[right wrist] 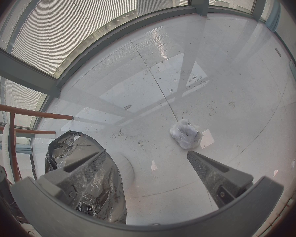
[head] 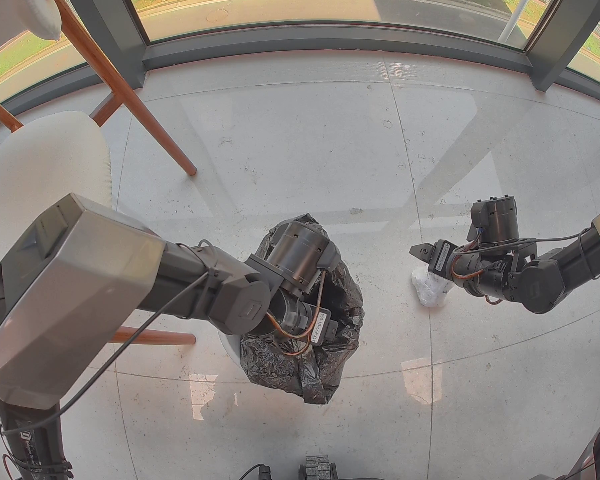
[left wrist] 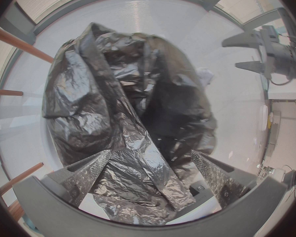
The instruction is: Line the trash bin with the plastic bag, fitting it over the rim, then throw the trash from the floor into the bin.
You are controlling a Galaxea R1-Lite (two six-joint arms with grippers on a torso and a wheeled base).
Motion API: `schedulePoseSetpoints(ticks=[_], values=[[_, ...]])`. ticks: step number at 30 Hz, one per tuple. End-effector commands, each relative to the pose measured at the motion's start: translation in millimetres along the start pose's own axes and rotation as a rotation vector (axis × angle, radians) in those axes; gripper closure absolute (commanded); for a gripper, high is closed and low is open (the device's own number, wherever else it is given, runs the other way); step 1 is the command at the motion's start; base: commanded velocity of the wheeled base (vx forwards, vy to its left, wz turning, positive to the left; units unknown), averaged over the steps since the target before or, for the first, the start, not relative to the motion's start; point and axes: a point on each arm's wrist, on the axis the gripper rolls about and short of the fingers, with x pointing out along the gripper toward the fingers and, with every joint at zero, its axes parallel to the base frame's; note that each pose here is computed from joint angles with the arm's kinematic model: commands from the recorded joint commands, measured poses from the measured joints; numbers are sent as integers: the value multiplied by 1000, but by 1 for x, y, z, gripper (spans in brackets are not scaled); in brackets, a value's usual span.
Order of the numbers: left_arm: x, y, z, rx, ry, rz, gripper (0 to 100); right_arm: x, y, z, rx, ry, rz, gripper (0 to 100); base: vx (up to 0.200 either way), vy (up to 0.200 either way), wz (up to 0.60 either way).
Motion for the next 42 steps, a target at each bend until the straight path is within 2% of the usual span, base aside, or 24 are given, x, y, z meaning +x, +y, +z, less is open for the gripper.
schedulePoseSetpoints(ticks=[1,6,10,13,17,19,24,29,33,37,42], values=[[13,-1,4,-11,-36,0,0,0,2,-1,-3,1,6,0,0,0,0],[6,-5,18,-25,-104,-13,0,0,3,-1,-2,-1,9,0,0,0,0],[4,-4,20,-14,-111,-8,0,1,4,-1,2,-3,30,0,0,0,0],[0,-1,22,7,-121,7,0,-6,24,-5,-1,11,179,0,0,0,0],[-13,5,28,-8,-148,11,0,-20,37,-26,26,113,249,0,0,0,0],[-26,12,35,-29,-180,13,0,-23,37,-36,37,158,264,0,0,0,0],[-70,26,52,-68,-271,5,0,-23,36,-40,41,188,284,0,0,0,0],[-123,51,60,-106,-327,15,0,-27,49,-43,42,237,372,0,0,0,0],[-160,61,60,-125,-376,9,0,-29,63,-52,32,286,437,0,0,0,0],[-179,64,60,-137,-418,1,0,-19,81,-66,27,345,493,0,0,0,0],[-187,67,58,-156,-428,-3,0,5,104,-75,35,317,554,0,0,0,0]])
